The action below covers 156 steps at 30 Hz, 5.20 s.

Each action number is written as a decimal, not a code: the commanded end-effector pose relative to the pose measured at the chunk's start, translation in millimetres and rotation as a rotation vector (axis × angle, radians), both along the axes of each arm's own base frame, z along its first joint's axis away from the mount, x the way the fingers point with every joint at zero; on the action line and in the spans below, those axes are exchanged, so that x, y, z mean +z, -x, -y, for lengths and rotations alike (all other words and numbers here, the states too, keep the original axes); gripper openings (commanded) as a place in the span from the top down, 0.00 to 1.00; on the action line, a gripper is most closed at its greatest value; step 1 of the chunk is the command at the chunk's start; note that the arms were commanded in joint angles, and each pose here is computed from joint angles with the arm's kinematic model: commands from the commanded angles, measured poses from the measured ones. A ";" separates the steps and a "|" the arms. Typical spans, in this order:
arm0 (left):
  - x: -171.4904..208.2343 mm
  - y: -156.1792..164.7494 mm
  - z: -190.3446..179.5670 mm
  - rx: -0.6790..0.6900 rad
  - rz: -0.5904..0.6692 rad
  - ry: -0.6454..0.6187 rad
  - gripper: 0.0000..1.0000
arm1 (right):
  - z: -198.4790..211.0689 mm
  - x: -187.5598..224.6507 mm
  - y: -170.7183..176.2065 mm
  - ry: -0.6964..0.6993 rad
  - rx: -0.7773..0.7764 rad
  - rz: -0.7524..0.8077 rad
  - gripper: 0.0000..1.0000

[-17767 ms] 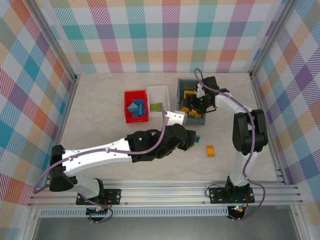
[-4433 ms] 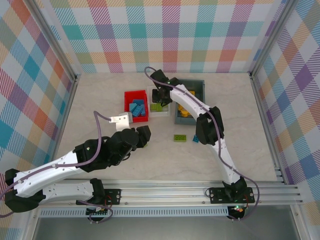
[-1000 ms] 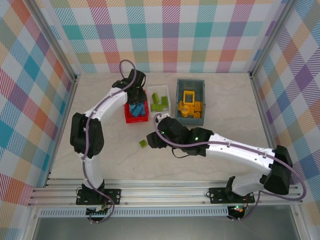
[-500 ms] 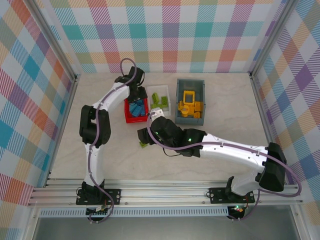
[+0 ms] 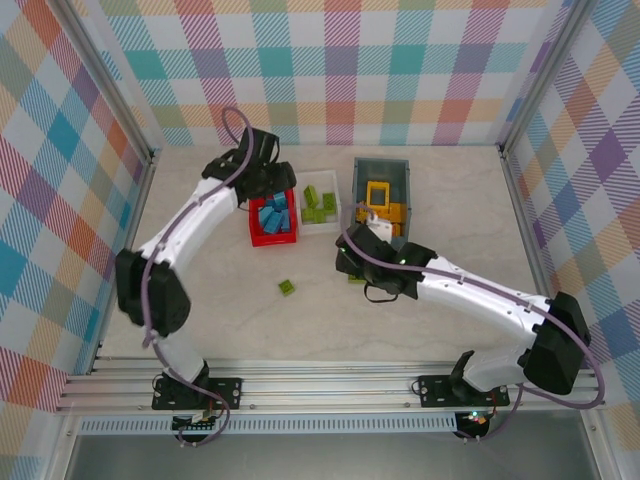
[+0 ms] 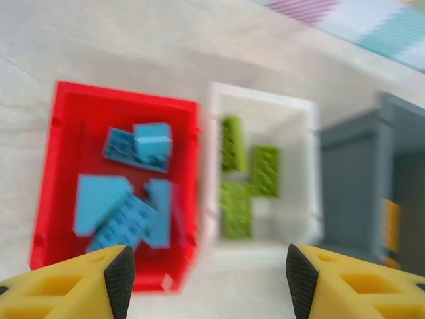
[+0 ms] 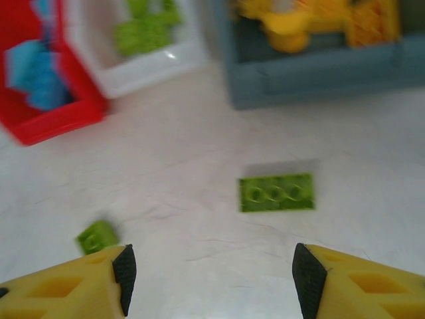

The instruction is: Sort the legos into containers by color

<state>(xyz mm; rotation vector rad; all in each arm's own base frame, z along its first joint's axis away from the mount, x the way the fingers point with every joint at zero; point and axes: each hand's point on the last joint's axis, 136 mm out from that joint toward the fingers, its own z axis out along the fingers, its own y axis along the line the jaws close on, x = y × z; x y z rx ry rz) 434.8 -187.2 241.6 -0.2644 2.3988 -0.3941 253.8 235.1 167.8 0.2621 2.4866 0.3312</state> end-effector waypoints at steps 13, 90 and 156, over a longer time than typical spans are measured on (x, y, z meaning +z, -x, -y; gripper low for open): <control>6.2 224.1 74.7 -0.272 0.324 0.104 0.36 | 11.5 -95.9 -22.0 -0.288 -0.620 -0.481 0.22; -2.6 166.3 -18.8 0.023 -0.032 0.241 0.42 | -91.7 -73.4 -219.0 0.348 0.209 -0.119 0.69; -170.5 156.5 4.7 0.119 -0.354 -0.104 0.75 | -35.3 44.0 66.3 0.058 0.385 0.104 0.80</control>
